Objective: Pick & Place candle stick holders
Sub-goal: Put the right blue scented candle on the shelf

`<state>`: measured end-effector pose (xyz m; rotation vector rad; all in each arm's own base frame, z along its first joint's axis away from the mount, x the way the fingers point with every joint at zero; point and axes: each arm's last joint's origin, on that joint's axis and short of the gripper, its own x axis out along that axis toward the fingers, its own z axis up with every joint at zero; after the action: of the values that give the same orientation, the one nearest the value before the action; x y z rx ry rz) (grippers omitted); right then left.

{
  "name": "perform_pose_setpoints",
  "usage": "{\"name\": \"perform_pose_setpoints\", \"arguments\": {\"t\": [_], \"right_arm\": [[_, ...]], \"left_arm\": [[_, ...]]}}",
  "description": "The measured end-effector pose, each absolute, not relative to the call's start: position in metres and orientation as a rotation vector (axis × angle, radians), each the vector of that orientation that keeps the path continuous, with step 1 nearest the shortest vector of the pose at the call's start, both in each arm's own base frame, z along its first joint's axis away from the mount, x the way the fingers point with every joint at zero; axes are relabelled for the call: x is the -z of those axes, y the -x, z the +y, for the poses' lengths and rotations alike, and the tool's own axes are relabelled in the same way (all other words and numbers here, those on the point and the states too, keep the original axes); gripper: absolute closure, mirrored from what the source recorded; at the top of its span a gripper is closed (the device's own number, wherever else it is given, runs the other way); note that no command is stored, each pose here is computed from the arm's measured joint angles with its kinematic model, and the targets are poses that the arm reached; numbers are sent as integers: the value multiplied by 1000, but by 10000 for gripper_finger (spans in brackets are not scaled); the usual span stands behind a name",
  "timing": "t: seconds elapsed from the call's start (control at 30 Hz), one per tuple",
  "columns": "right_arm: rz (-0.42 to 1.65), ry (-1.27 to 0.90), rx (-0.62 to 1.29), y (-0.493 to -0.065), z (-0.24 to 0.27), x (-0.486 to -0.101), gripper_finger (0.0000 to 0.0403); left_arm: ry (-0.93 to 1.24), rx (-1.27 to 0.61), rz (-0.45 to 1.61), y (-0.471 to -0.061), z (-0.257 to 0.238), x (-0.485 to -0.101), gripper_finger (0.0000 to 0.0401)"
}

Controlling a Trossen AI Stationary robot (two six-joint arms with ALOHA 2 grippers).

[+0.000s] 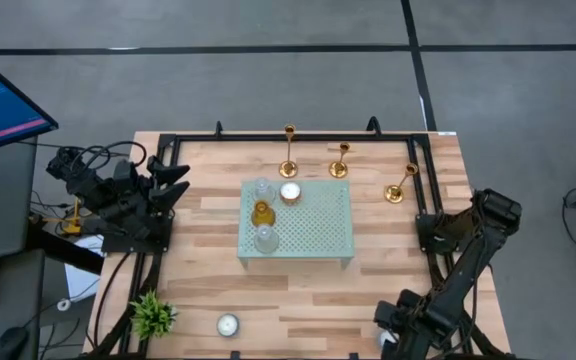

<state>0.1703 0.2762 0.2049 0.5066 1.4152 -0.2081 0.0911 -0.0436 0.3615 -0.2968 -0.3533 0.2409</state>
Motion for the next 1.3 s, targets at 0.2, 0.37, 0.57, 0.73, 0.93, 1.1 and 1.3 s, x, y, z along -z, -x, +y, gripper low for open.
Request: {"name": "perform_pose_setpoints", "arguments": {"t": [0.2,0.37,0.57,0.73,0.93,1.1,1.3], "right_arm": [[1401,-524,178,-170,276,-194,45],[1402,-529,174,-170,275,-190,36],[1462,-565,169,-173,273,-190,23],[1470,-579,126,-176,275,-191,8],[1457,-535,93,-177,278,-187,6],[1485,-494,129,-177,280,-173,8],[1522,-474,146,-178,286,-155,3]], "left_arm": [[295,-242,-352,-91,-44,-361,160],[290,-242,-347,-91,-44,-361,160],[290,-239,-347,-91,-44,-361,155],[289,-238,-347,-91,-44,-361,142],[289,-238,-347,-91,-44,-361,135],[290,-241,-346,-91,-44,-361,135],[292,-250,-345,-91,-44,-361,134]]}}
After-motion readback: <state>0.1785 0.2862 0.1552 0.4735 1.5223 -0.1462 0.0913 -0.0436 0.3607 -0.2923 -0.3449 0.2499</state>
